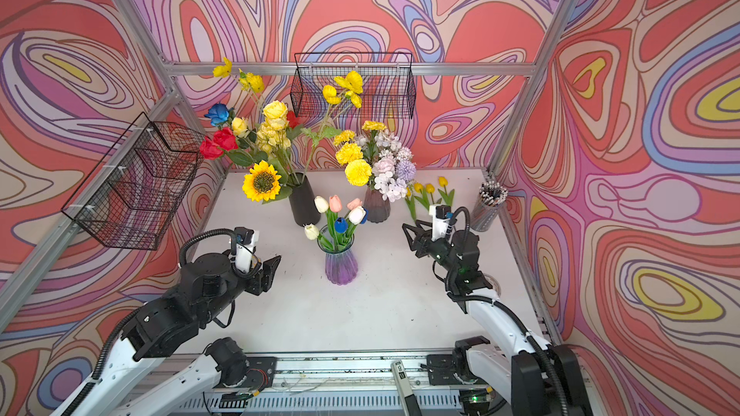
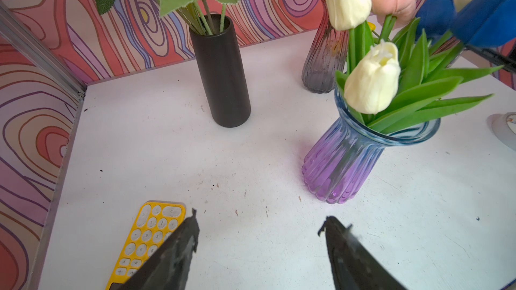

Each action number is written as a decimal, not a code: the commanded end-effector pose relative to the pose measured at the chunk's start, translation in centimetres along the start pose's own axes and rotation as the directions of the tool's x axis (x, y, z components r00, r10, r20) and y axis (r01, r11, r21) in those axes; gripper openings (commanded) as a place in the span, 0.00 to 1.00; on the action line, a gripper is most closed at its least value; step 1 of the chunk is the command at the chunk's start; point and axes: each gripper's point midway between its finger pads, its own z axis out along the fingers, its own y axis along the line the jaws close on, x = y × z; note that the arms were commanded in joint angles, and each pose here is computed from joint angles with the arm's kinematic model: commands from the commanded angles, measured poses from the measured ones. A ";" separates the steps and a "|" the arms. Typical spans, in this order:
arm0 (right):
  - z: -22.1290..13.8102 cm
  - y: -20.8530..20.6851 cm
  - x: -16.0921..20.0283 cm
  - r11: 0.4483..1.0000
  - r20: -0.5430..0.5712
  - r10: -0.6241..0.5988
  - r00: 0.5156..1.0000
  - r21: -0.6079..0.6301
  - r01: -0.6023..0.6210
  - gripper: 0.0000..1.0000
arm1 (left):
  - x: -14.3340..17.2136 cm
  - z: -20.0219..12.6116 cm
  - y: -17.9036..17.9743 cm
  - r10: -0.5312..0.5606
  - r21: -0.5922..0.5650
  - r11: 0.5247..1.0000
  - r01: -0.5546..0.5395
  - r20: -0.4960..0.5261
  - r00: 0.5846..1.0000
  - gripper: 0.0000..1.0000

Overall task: Pick out yellow flowers from the vase
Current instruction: Adjust the vase at the center of the board, then pick up the flower from the vase.

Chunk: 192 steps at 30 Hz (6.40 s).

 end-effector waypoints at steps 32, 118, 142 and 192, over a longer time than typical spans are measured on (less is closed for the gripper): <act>12.0 7.5 -7.6 0.912 0.180 -0.401 0.898 0.167 0.373 0.38 | -0.4 -1.2 0.8 -0.011 -0.023 1.000 0.011 0.023 1.000 0.75; 8.6 1.4 -11.2 0.921 0.119 -0.389 0.914 0.089 0.380 0.51 | 0.8 -2.8 2.7 0.012 -0.087 0.996 -0.009 0.032 0.999 0.75; 8.0 3.3 -7.4 0.978 0.200 -0.178 0.964 -0.069 0.195 0.34 | 0.7 -2.6 2.4 -0.001 -0.076 0.997 0.004 0.042 0.999 0.75; 16.4 0.0 -9.2 0.970 0.350 -0.240 0.905 0.119 0.211 0.37 | 0.7 -2.6 2.7 0.009 -0.094 0.996 -0.006 0.037 0.999 0.75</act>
